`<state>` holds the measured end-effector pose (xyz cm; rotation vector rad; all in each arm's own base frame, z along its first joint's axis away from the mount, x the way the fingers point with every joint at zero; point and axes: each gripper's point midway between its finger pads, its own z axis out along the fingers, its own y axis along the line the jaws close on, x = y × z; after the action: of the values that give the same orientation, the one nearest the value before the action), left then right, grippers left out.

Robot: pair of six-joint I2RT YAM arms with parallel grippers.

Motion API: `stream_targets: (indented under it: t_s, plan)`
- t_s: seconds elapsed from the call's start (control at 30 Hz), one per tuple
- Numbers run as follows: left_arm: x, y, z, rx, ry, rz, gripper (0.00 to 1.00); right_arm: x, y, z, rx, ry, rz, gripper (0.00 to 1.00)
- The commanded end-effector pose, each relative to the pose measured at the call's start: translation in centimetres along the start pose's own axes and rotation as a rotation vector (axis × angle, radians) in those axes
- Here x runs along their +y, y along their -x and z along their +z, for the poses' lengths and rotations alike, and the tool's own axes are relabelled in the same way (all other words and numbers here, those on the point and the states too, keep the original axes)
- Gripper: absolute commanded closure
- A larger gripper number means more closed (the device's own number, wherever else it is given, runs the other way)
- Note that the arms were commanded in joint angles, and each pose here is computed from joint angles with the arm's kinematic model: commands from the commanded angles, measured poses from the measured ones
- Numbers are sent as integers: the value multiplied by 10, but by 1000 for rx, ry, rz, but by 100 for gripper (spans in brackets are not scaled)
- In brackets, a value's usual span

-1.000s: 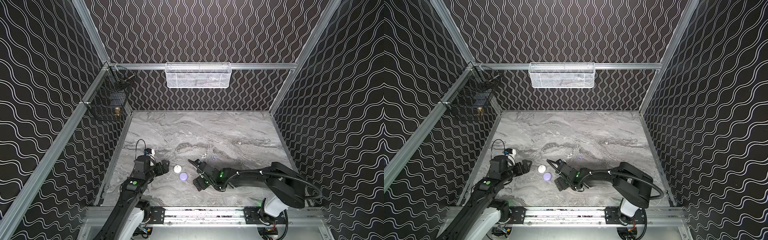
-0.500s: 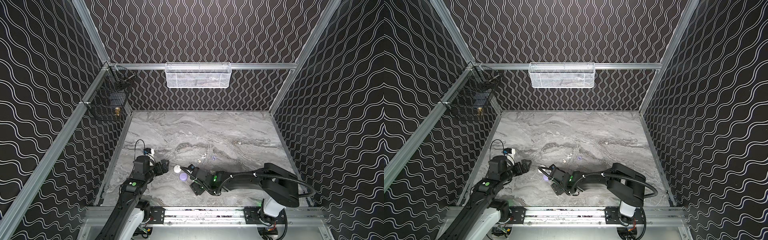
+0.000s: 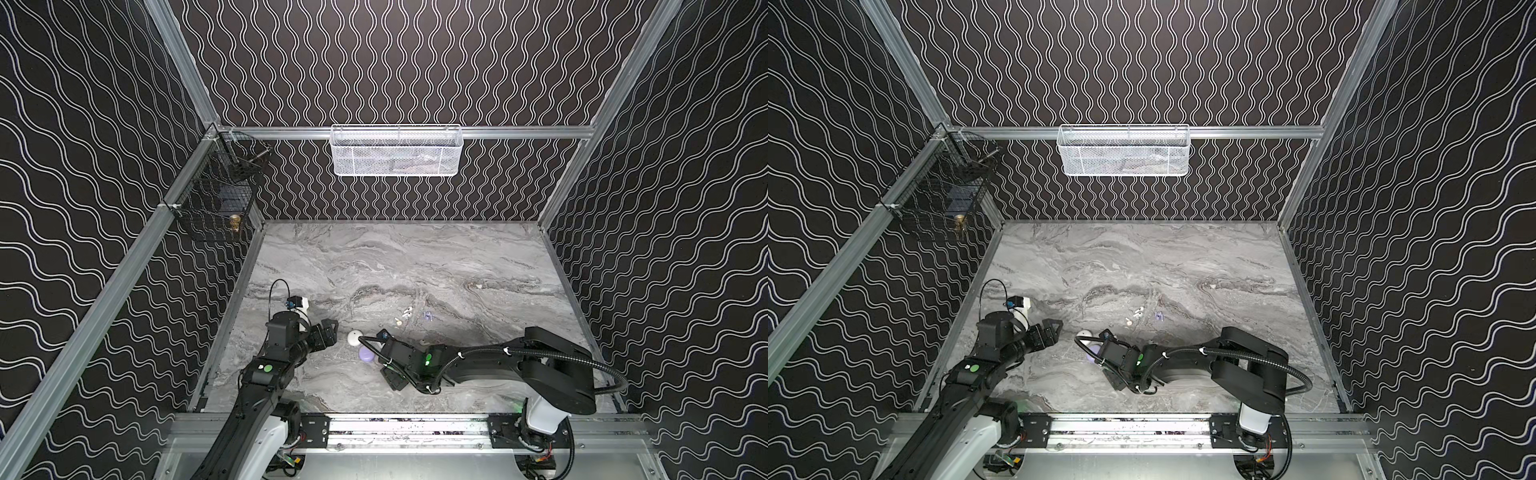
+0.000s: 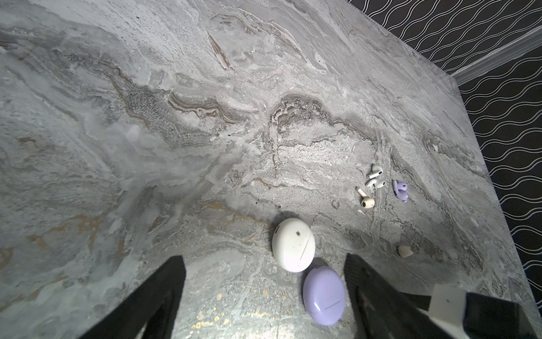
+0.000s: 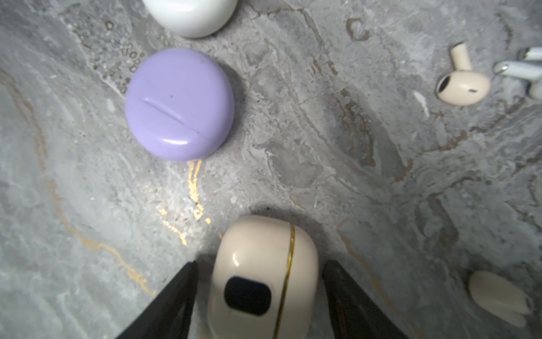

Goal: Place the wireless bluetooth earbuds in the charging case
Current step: 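Close the right gripper on the cream case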

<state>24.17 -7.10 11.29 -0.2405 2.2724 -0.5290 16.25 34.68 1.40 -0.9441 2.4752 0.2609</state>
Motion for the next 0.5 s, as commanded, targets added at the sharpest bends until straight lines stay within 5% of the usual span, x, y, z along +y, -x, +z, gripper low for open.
stream_targets:
  t_s: [0.0, 0.3, 0.47]
  plan:
    - [-3, 3, 0, -14, -14, 5, 11, -4, -12, 4, 47, -19, 13, 33]
    - [1, 5, -1, -16, 16, -4, 8, -4, -8, -1, 15, -7, 21, 54]
    - [7, 14, -8, -34, 74, -30, 1, 8, 27, -21, -141, 76, -18, 61]
